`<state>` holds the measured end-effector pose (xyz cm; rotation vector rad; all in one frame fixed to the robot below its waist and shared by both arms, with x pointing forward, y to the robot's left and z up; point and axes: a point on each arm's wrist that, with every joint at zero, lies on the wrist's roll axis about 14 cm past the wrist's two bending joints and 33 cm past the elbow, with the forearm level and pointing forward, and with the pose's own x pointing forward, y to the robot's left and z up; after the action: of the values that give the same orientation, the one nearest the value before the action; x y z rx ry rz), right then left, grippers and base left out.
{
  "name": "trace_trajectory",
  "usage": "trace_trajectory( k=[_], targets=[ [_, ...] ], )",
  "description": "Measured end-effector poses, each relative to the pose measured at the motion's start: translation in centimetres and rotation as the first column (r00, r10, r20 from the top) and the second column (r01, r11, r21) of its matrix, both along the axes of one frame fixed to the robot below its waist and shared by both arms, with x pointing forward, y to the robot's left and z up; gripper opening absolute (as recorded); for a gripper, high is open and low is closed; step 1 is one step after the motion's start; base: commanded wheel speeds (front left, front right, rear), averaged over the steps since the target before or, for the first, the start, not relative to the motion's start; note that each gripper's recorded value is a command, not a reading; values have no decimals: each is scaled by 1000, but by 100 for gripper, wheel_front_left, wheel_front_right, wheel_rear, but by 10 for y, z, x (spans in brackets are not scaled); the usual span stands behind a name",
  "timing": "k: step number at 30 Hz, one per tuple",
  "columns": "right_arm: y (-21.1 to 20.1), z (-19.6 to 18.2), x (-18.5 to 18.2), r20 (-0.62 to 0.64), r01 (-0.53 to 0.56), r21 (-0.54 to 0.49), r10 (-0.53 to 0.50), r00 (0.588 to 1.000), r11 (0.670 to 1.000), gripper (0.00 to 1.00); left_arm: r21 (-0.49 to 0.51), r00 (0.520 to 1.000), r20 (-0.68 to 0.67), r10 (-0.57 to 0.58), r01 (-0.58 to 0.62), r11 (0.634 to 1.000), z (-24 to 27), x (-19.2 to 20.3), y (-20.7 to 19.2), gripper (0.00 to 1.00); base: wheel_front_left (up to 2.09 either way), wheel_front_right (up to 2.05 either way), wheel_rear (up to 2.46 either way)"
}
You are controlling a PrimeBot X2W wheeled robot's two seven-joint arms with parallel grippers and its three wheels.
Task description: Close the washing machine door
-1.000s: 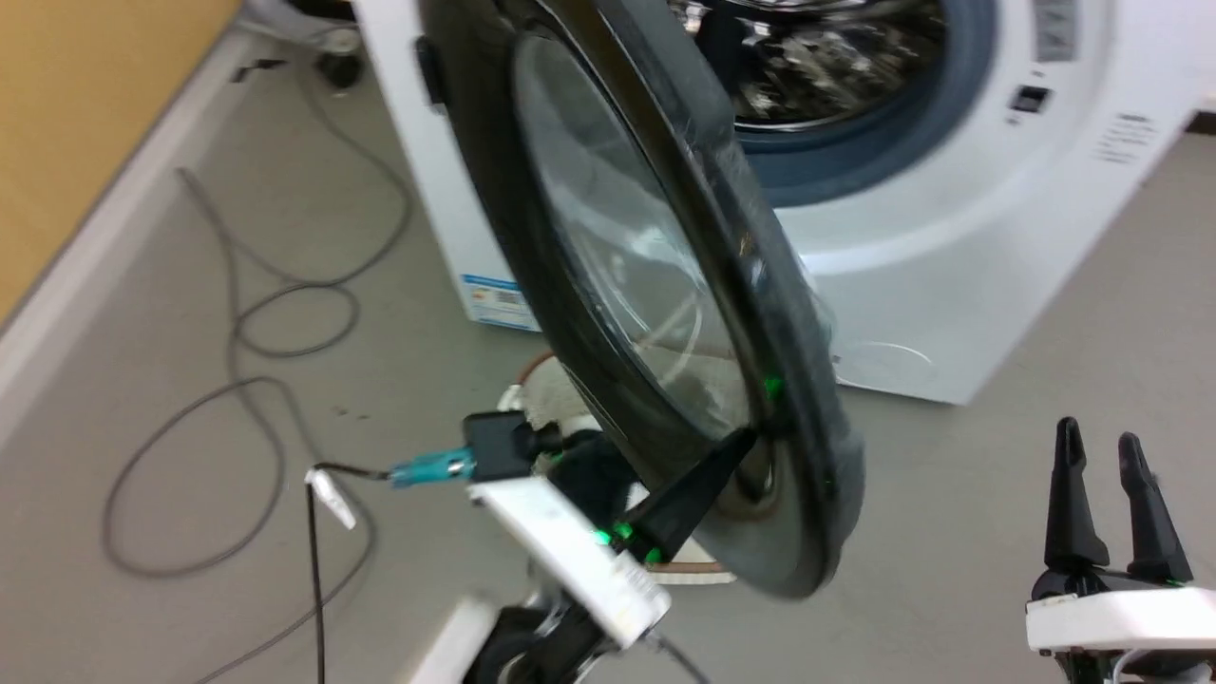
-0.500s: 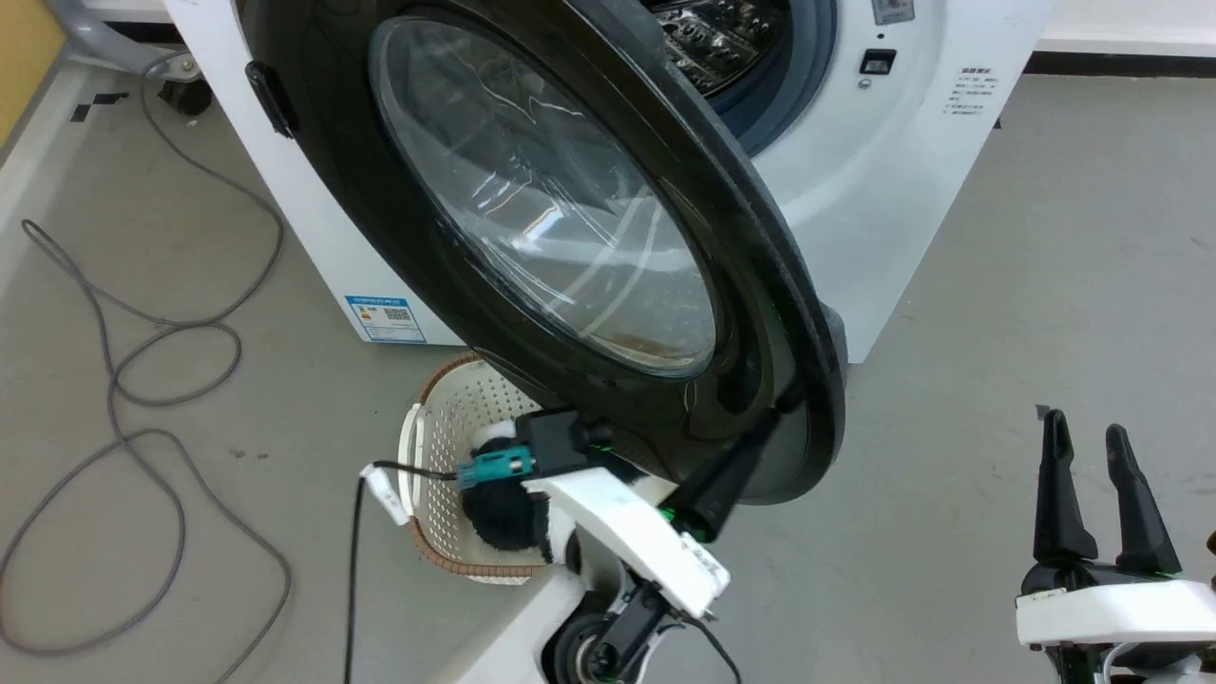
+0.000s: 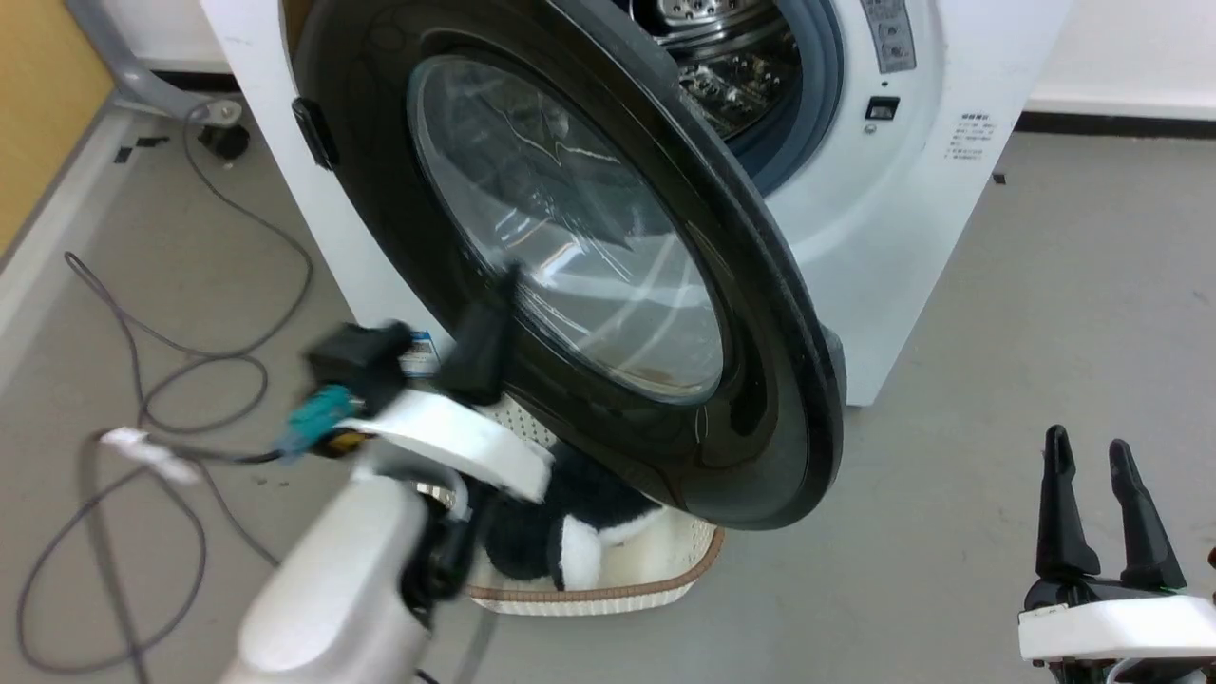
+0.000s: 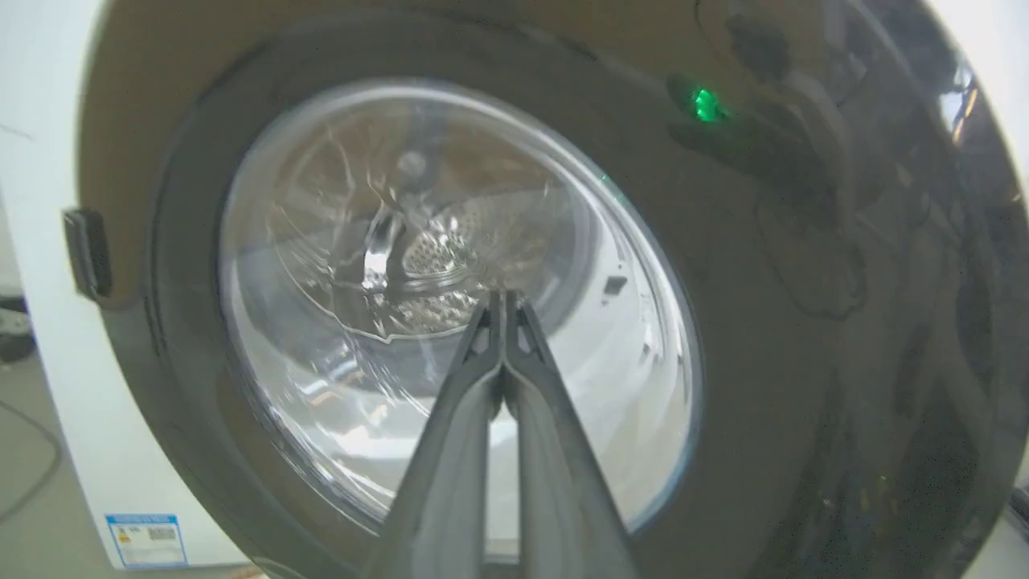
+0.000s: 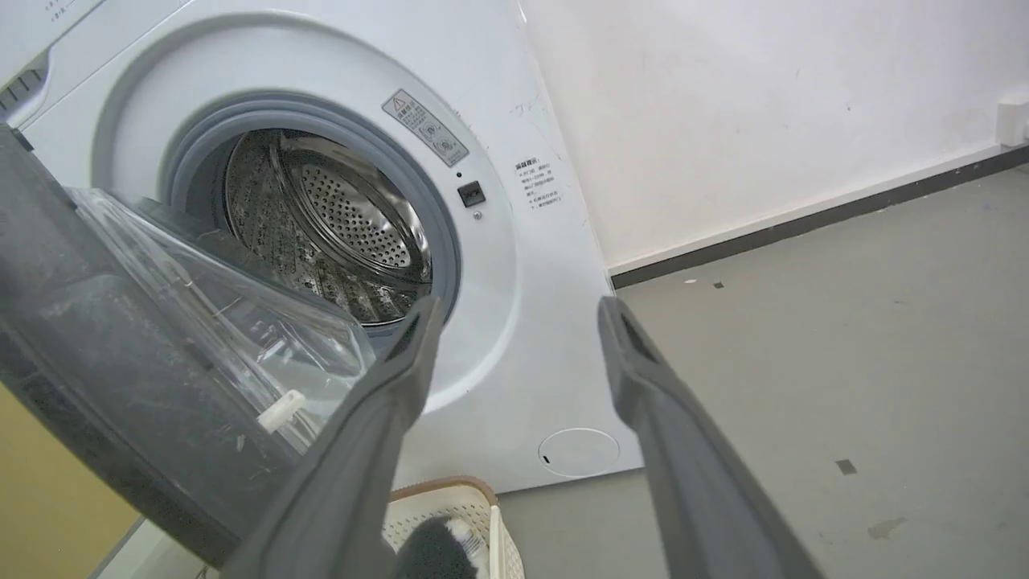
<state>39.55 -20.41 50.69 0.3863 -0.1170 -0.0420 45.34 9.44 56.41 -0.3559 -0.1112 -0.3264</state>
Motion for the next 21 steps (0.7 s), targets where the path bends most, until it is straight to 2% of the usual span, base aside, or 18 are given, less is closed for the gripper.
trace_trajectory(
  k=[4, 6, 9, 10, 11, 12, 15, 21],
  targets=[
    [3, 8, -2, 22, -10, -15, 11, 1000, 1000, 100, 113, 969, 169, 182, -202, 973, 37, -5, 44, 0, 0, 0, 0],
    [6, 12, -4, 33, -19, -30, 20, 999, 999, 100, 190, 936, 242, 258, -306, 933, 47, -12, 65, 0, 0, 0, 0],
    [9, 17, -6, 46, -28, -48, 30, 998, 998, 100, 229, 882, 306, 358, -433, 872, 56, -27, 92, 0, 0, 0, 0],
    [10, 18, -7, 50, -31, -54, 34, 998, 998, 100, 240, 869, 314, 382, -462, 854, 55, -33, 99, 5, 0, 0, 0],
    [12, 21, -8, 55, -36, -63, 39, 998, 997, 100, 250, 860, 316, 402, -484, 839, 52, -39, 104, 49, 0, 0, 0],
    [13, 22, -9, 59, -40, -72, 44, 997, 997, 100, 264, 851, 319, 416, -502, 824, 49, -46, 109, 100, 0, 0, 0],
    [23, 31, -11, 84, -67, -115, 77, 994, 991, 100, 301, 857, 273, 437, -507, 807, 26, -69, 117, 100, 0, 0, 0],
    [34, 59, -12, 166, -84, -151, 109, 980, 985, 100, 308, 879, 170, 446, -477, 823, -8, -93, 118, 100, 0, 0, 0]
  ],
)
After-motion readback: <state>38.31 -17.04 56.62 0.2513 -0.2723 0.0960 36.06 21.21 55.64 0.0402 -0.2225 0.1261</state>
